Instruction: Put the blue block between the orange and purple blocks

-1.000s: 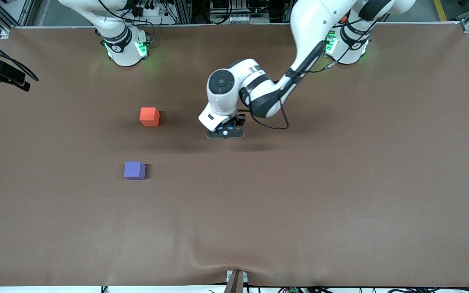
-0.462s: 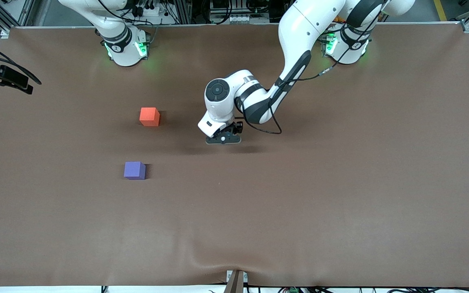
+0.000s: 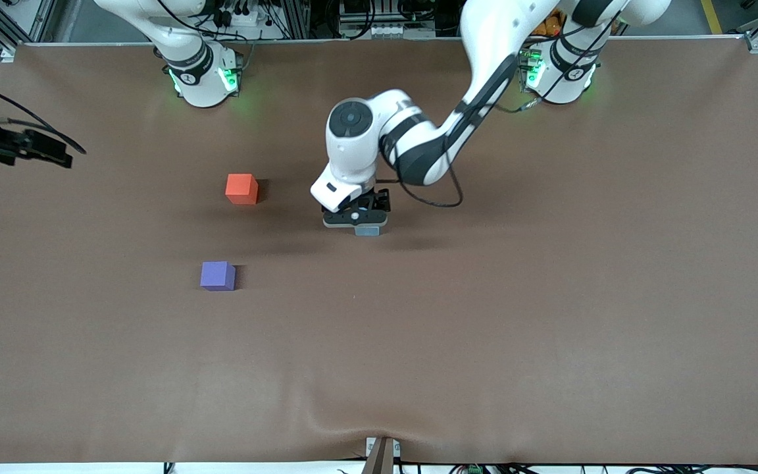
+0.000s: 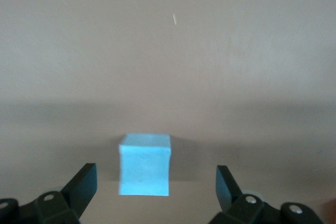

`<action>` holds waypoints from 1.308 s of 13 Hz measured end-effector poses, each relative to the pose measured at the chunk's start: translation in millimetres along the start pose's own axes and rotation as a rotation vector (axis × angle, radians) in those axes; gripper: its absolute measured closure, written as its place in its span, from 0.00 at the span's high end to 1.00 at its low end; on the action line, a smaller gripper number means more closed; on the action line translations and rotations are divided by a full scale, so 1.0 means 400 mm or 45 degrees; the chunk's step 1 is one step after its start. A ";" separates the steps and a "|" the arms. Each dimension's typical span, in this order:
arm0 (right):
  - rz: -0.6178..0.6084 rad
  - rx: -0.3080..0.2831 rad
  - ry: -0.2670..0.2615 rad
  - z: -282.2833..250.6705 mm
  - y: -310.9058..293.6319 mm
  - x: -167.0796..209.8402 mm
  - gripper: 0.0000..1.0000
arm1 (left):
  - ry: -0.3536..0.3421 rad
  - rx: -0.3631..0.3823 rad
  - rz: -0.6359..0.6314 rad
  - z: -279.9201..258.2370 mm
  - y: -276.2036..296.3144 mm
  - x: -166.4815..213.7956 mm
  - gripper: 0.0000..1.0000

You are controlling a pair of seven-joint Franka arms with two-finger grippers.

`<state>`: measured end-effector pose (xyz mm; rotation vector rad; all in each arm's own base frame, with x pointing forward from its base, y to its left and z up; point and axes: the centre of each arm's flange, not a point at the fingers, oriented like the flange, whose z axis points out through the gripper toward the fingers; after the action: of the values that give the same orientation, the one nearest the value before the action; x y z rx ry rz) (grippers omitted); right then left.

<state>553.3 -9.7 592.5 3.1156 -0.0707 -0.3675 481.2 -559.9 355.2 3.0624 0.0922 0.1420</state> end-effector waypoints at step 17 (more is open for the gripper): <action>-0.080 0.245 0.022 0.517 -1.001 0.023 1.00 | -0.124 0.208 0.063 -0.666 -1.215 0.407 1.00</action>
<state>531.9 390.4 385.6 3.3173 -0.0089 -0.3546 590.2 -47.0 596.8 3.2294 0.0230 -0.0126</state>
